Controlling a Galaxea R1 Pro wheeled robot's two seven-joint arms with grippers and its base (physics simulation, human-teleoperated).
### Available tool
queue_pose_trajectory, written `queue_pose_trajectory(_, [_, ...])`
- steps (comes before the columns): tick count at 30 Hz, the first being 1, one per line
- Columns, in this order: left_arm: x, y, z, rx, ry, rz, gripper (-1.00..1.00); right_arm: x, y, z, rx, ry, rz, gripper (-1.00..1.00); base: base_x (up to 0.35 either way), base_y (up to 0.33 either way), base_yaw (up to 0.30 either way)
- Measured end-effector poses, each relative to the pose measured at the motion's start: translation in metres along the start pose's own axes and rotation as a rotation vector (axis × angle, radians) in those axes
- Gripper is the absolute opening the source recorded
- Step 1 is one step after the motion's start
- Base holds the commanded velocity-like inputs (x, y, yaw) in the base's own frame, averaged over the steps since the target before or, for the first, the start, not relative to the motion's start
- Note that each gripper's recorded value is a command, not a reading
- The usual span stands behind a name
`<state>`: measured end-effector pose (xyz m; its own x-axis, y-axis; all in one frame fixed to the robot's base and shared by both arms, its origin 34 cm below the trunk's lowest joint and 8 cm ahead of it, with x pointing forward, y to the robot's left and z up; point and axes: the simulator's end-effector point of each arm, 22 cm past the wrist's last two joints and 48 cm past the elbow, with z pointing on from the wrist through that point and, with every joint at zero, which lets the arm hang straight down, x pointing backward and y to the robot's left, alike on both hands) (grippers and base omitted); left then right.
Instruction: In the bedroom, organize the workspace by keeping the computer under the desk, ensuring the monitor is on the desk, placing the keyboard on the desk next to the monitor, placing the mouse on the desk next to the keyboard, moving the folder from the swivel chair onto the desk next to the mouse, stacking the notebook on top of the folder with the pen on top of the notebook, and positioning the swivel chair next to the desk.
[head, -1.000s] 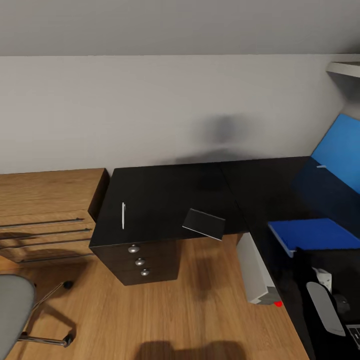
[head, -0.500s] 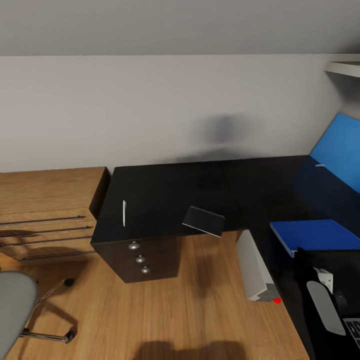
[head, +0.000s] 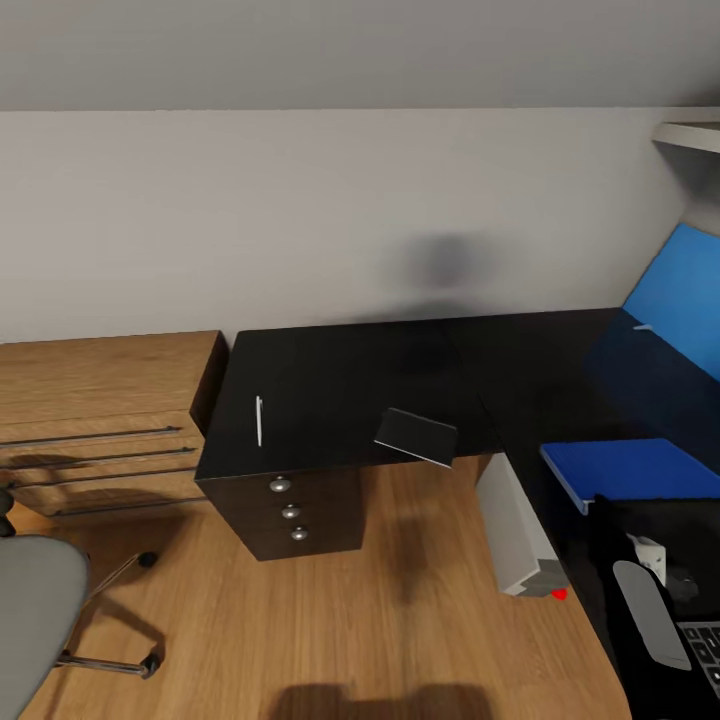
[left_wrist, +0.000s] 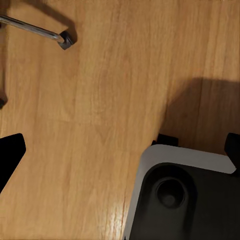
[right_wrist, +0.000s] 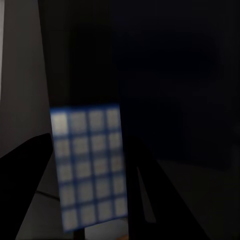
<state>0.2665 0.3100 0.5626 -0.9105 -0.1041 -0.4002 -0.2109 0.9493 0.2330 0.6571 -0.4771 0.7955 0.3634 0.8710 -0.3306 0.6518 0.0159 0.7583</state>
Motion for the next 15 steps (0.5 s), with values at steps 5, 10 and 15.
queue_pose_trajectory(5, [0.0,0.0,0.0,0.0,0.0,0.0,1.0,0.0004,0.0,0.0,0.0,0.001,0.002,-1.0,0.0,0.006,0.0])
queue_pose_trajectory(10, [-0.0001,0.0008,0.0002,-0.001,0.0,0.001,1.0,0.0003,0.0001,0.0,0.0,0.001,0.001,-1.0,0.0,0.0,0.0])
queue_pose_trajectory(15, [-0.0001,0.0007,0.0002,-0.001,0.0,0.001,1.0,0.0048,0.002,-0.0006,-0.005,0.01,-0.008,-1.0,0.0,0.0,0.0])
